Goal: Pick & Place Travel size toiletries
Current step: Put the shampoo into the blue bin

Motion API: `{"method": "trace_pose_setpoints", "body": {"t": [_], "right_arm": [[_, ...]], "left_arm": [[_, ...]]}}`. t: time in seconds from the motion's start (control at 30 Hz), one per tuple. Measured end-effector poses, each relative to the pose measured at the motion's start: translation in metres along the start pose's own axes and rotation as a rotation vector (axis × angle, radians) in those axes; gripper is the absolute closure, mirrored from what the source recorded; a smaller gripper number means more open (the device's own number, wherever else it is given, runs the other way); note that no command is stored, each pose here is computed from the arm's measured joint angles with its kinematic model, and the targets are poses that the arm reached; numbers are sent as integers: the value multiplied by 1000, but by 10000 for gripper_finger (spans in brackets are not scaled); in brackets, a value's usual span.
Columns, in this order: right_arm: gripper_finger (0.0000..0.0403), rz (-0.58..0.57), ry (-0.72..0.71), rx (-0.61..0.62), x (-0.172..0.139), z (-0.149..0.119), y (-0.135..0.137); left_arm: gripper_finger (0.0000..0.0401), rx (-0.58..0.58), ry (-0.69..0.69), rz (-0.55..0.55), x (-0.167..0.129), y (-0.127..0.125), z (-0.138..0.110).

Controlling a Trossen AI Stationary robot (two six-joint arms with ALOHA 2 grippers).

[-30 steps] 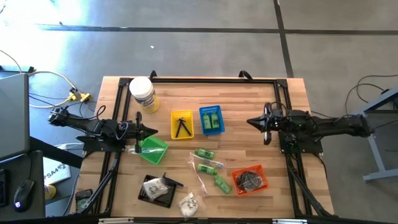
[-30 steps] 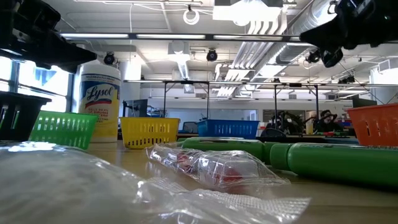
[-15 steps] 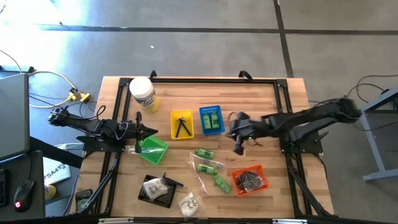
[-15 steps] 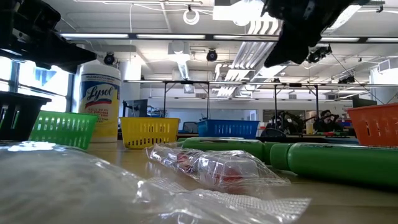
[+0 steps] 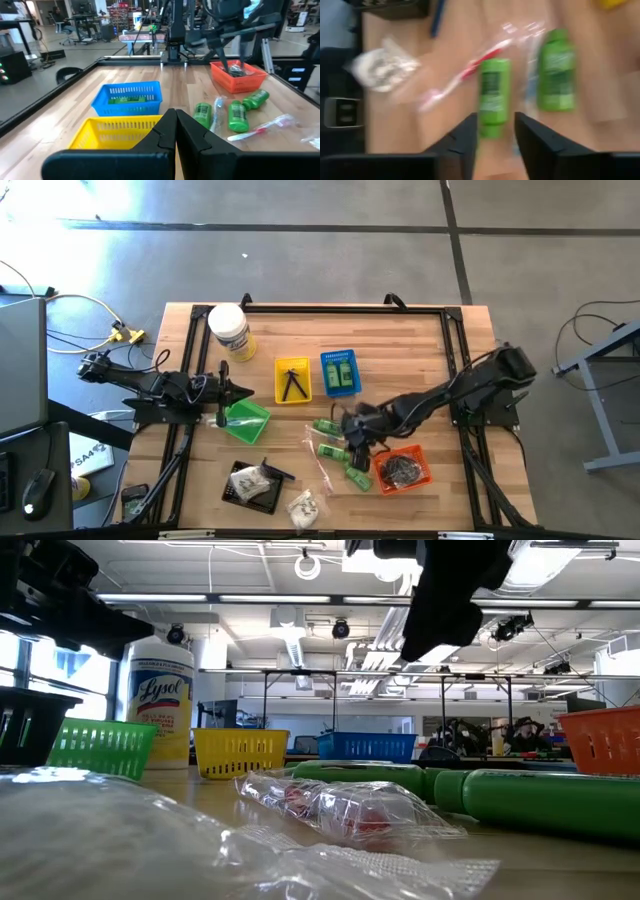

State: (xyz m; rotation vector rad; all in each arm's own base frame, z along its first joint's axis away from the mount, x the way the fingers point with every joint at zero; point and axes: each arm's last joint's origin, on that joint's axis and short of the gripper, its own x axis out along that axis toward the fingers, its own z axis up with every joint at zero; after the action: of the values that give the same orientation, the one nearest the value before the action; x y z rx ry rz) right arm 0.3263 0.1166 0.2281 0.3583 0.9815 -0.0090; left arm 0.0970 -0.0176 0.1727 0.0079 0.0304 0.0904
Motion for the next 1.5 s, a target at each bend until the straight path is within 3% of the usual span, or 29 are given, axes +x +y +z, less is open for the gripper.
{"method": "trace_pose_setpoints", "body": {"t": [0.2, 0.53, 0.9, 1.23, 1.5], "right_arm": [[206, 82, 132, 173, 21, -15, 27], [193, -34, 222, 326, 61, -39, 30], [193, -2, 323, 335, 94, -49, 30], [197, -12, 313, 213, 97, -50, 29], [261, 25, 263, 110, 100, -47, 31]], "left_arm": [[401, -6, 0, -6, 0, 0, 0], [401, -5, 0, -6, 0, 0, 0], [401, -2, 1, -6, 0, 0, 0], [401, -1, 4, -6, 0, 0, 0], [401, 0, 5, -6, 0, 0, 0]]}}
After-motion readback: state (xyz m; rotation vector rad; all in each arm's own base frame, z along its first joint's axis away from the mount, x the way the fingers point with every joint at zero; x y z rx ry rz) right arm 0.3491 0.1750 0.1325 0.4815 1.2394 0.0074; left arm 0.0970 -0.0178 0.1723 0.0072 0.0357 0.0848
